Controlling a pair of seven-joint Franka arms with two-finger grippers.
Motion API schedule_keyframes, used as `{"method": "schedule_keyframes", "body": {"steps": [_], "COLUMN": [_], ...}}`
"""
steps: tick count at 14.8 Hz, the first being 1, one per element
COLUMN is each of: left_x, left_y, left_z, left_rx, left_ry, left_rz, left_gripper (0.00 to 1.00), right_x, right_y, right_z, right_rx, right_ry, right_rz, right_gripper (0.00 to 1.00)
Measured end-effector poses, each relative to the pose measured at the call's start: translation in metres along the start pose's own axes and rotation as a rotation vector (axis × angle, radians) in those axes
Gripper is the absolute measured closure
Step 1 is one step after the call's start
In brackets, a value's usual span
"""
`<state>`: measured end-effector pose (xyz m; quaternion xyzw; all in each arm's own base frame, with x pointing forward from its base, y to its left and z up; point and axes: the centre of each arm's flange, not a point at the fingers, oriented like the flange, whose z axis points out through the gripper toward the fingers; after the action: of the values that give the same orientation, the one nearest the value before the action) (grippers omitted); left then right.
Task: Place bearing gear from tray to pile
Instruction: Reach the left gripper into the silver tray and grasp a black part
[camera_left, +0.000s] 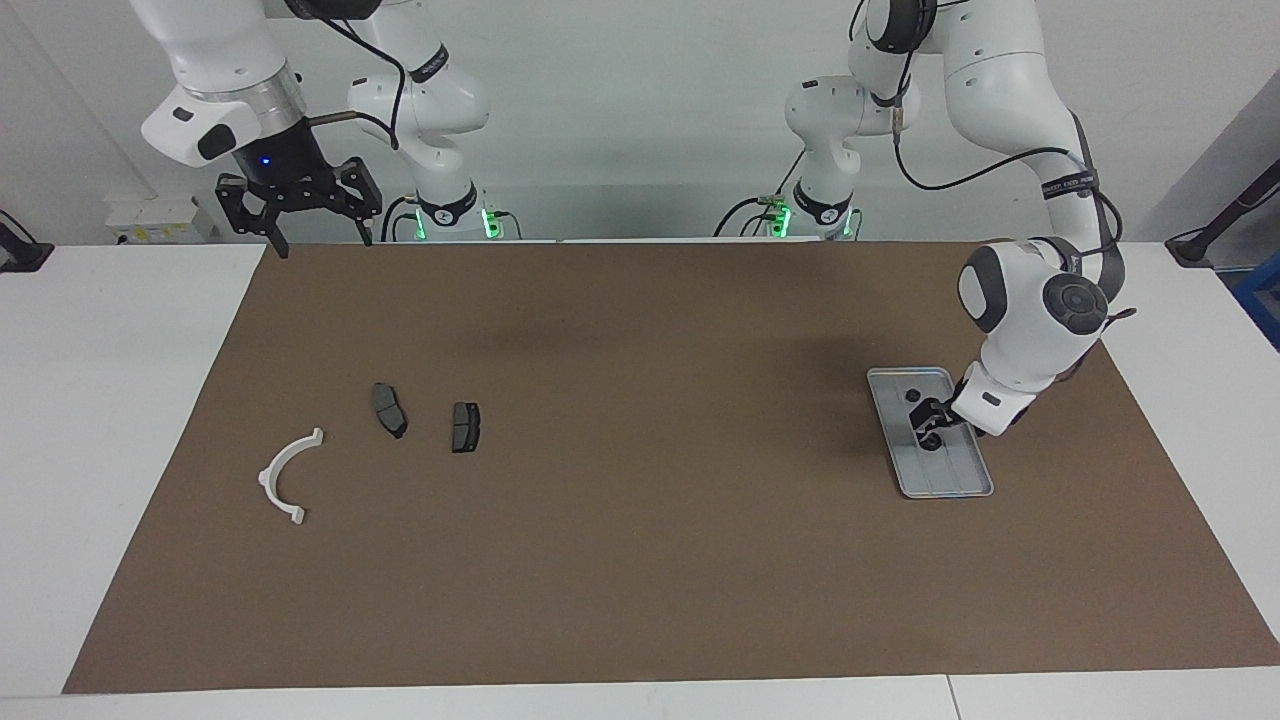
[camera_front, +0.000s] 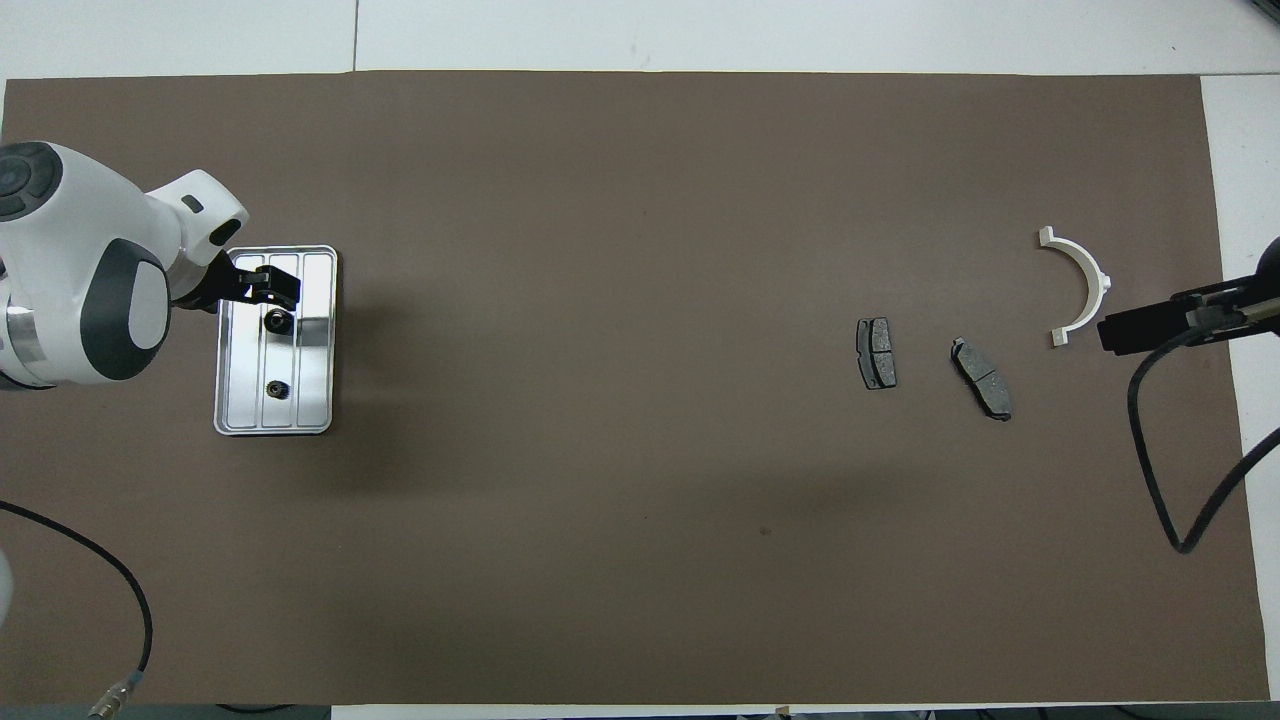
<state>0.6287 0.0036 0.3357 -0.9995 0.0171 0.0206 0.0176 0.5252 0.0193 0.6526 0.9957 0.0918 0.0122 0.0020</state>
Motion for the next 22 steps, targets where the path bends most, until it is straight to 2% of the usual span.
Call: {"method": "schedule_keyframes", "body": {"steps": [1, 3, 4, 6, 8, 20, 21, 22], "left_x": [-0.001, -0.005, -0.007, -0.009, -0.010, -0.014, -0.014, -0.015], "left_y": [-0.003, -0.007, -0.007, -0.004, 0.000, 0.003, 0.003, 0.003], "left_z": [0.004, 0.012, 0.016, 0.022, 0.026, 0.035, 0.035, 0.036], "left_rx": [0.000, -0.003, -0.004, -0.017, -0.045, -0.055, -0.055, -0.055], "left_ry": [0.004, 0.001, -0.001, 0.003, 0.013, 0.028, 0.027, 0.025], "left_rz": [-0.005, -0.016, -0.026, -0.051, -0.088, -0.111, -0.111, -0.111], "left_gripper": [0.07, 0.10, 0.17, 0.20, 0.32, 0.30, 0.37, 0.40], "right_x": [0.000, 0.000, 0.000, 0.000, 0.000, 0.000, 0.000, -0.001], "right_y": [0.000, 0.000, -0.001, -0.001, -0.002, -0.004, -0.002, -0.001], "right_z": [0.000, 0.001, 0.001, 0.001, 0.002, 0.003, 0.004, 0.004], "right_rx": [0.000, 0.000, 0.000, 0.000, 0.000, 0.001, 0.001, 0.001], "right_ry": [0.000, -0.001, -0.002, -0.003, -0.004, -0.007, -0.008, -0.010], "right_rz": [0.000, -0.001, -0.001, -0.002, -0.004, -0.007, -0.004, -0.002], "right_gripper": [0.00, 0.00, 0.00, 0.00, 0.00, 0.00, 0.00, 0.00]}}
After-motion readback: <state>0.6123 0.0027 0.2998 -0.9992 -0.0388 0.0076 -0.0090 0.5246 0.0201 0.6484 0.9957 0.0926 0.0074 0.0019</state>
